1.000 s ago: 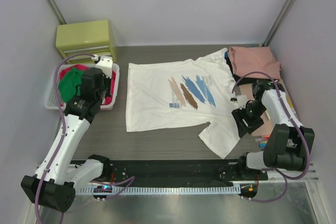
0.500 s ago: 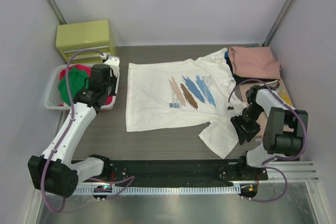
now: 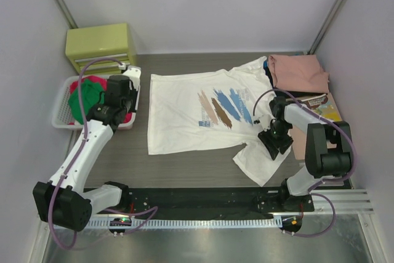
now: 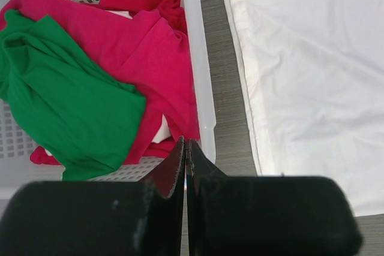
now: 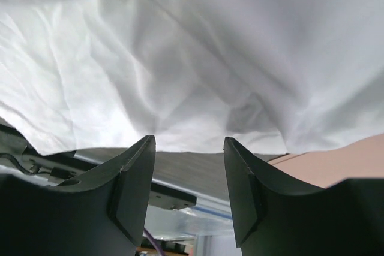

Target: Fold and stack the t-shirts

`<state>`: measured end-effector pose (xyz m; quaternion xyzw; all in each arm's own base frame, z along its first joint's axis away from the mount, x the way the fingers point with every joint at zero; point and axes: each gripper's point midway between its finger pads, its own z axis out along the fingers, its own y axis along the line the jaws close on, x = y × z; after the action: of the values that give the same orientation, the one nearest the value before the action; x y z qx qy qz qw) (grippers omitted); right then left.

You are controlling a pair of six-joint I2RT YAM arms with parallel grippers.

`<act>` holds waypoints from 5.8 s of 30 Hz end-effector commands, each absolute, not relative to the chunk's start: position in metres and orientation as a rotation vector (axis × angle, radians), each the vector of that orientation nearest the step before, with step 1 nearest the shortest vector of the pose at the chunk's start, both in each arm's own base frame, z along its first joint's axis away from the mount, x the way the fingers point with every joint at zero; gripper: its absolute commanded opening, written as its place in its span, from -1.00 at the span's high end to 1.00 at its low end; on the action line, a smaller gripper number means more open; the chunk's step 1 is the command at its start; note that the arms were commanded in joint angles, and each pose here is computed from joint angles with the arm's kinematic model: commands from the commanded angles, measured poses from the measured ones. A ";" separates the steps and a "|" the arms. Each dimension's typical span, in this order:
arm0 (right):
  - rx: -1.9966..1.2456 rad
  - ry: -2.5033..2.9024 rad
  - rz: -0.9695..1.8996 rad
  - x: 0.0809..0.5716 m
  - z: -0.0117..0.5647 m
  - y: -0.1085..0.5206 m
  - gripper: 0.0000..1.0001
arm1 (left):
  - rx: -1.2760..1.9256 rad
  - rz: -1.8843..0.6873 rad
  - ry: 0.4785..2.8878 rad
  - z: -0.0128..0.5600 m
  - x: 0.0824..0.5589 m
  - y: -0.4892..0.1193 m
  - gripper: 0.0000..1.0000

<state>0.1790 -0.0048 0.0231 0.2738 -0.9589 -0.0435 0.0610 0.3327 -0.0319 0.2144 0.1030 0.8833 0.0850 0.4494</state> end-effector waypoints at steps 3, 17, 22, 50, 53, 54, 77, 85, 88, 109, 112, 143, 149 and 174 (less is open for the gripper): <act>0.831 -2.999 -0.028 0.223 0.016 0.001 -0.10 | 0.261 0.194 2.138 0.232 0.343 -0.035 1.00; 0.814 -2.967 0.046 0.213 0.010 -0.009 0.98 | 0.282 0.203 2.131 0.227 0.340 -0.034 1.00; 0.818 -3.003 0.086 0.221 0.021 -0.012 0.98 | 0.288 0.198 2.131 0.227 0.341 -0.036 1.00; 0.774 -3.276 0.302 0.256 0.093 -0.023 -0.16 | 0.322 0.173 2.159 0.213 0.336 -0.039 0.99; 0.770 -3.433 0.283 0.259 0.148 -0.015 -0.17 | 0.328 0.163 2.174 0.207 0.336 -0.041 0.99; 0.756 -3.462 0.257 0.255 0.159 -0.012 -0.18 | 0.329 0.157 2.181 0.205 0.336 -0.042 0.99; 0.616 -3.685 0.182 0.242 0.182 -0.001 -0.23 | 0.785 -0.400 2.745 0.059 0.320 -0.162 0.99; 0.629 -3.686 0.221 0.239 0.181 -0.005 -0.23 | 0.759 -0.384 2.839 0.031 0.327 -0.163 1.00; 0.638 -3.681 0.233 0.238 0.181 -0.006 -0.23 | 0.752 -0.343 2.871 0.023 0.327 -0.158 1.00; 0.671 -3.659 0.252 0.236 0.173 -0.008 -0.23 | 0.538 -0.202 2.901 0.026 0.341 -0.100 1.00; 0.706 -3.595 0.233 0.228 0.168 -0.008 -0.24 | 0.529 -0.190 2.884 0.030 0.343 -0.099 0.99; 1.004 -3.083 -0.029 0.188 0.055 -0.001 -0.27 | 0.242 0.125 2.124 0.199 0.348 -0.036 0.09; 1.049 -3.030 0.019 0.187 0.032 -0.002 -0.27 | 0.237 0.122 2.126 0.198 0.351 -0.035 0.08; 1.491 -3.034 -0.005 0.173 0.093 0.025 -0.23 | 0.259 0.121 2.192 0.176 0.353 -0.035 0.07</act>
<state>0.1663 0.0213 0.0944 0.4357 -0.8949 -0.0061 -0.0962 0.3441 -0.0318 0.1767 0.1008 0.8900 0.0579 0.4410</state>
